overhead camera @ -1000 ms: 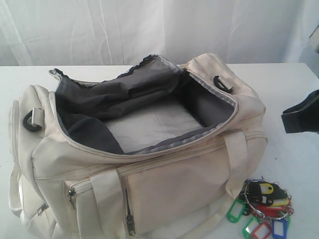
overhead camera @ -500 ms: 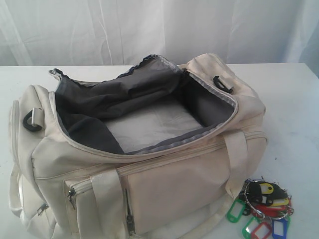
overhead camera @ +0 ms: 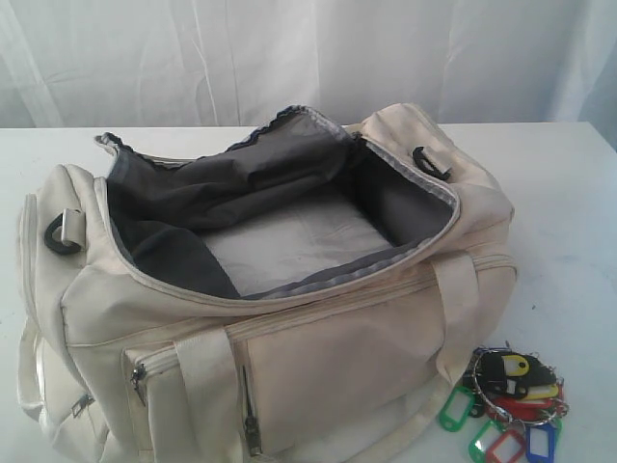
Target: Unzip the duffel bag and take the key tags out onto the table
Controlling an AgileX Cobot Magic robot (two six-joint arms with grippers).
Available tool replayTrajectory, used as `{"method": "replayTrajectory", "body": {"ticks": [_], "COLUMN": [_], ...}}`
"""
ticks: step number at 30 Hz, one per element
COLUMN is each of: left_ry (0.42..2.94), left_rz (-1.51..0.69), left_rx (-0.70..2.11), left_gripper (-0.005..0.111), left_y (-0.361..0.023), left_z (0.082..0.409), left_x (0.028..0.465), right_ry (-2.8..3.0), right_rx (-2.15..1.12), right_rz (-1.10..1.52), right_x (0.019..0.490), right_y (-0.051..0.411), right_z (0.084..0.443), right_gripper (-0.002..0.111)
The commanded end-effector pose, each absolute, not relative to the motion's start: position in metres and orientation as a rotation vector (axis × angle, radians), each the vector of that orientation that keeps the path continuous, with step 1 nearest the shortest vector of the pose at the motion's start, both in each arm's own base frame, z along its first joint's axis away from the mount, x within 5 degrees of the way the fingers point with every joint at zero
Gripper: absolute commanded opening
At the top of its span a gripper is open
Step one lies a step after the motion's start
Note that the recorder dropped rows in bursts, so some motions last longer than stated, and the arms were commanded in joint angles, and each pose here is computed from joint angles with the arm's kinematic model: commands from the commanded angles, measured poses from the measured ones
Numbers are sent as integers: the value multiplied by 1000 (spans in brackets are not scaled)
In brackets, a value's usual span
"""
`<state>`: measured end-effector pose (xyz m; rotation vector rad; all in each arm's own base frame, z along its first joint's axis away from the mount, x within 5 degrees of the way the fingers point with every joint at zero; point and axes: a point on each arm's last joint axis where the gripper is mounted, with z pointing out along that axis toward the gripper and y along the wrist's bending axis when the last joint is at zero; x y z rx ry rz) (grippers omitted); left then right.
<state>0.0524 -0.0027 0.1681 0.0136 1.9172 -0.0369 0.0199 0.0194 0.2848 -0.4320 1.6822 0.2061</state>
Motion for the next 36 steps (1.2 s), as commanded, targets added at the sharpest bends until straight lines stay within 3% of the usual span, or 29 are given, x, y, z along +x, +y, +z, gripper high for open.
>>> {"method": "replayTrajectory", "body": {"ticks": [1,12,20,36], "left_ry": [1909,1904,1904,1903], "left_rz": [-39,-39,-39,-39], "left_rx": [17,16,16,16], "left_gripper": [0,0,0,0], "left_y": [-3,-3,-3,-3], "left_z": [168,169,169,169], "left_x": [52,52,52,53], "right_ry": [1683,1652,1687,1743], "right_rx": [-385,-449,-392,-397], "right_rz": [181,-48,-161,-147], "right_x": [33,54,55,54], "right_y": [19,13,7,7], "right_z": [250,193,191,186], "right_gripper": [0,0,0,0]}}
